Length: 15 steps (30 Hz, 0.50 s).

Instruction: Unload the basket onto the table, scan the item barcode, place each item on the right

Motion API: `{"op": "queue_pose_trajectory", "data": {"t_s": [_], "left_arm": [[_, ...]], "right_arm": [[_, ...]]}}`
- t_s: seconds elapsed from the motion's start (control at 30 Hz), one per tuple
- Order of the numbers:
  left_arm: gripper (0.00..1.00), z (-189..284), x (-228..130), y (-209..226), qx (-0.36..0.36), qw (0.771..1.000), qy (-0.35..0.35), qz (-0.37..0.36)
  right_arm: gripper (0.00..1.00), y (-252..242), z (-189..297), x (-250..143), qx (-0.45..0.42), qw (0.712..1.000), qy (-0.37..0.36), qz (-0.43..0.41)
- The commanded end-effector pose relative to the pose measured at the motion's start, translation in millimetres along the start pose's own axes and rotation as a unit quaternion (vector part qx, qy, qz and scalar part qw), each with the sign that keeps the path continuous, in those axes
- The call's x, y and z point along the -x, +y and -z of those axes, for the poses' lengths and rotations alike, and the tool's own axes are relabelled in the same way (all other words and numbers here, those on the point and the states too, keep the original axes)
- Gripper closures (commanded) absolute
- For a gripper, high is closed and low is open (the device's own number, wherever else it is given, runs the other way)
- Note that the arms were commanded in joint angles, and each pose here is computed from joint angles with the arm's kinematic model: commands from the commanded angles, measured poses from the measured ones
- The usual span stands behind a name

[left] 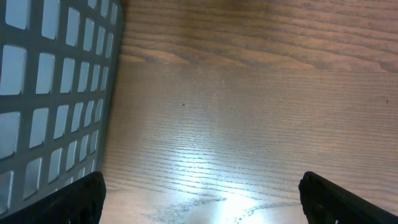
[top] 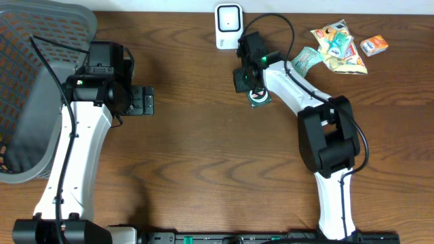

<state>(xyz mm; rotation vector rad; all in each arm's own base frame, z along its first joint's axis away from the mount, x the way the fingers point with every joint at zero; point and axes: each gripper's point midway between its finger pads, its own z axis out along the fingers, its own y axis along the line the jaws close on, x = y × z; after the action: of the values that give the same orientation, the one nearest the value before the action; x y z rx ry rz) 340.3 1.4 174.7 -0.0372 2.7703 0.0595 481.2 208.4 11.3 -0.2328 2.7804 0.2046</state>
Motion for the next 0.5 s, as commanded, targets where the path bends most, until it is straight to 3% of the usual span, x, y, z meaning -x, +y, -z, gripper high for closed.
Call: {"op": "queue_pose_trajectory", "data": {"t_s": [0.0, 0.23, 0.47], "left_arm": [[0.02, -3, -3, 1, 0.005, 1.000, 0.006, -0.004], [0.02, -3, -3, 1, 0.005, 1.000, 0.006, -0.004], [0.02, -3, -3, 1, 0.005, 1.000, 0.006, -0.004]], "right_arm": [[0.99, -1, -2, -8, -0.003, 1.000, 0.019, -0.008], [0.99, 6, 13, -49, 0.024, 0.994, 0.107, -0.001], [0.99, -40, 38, -85, -0.099, 0.978, 0.180, 0.032]]}}
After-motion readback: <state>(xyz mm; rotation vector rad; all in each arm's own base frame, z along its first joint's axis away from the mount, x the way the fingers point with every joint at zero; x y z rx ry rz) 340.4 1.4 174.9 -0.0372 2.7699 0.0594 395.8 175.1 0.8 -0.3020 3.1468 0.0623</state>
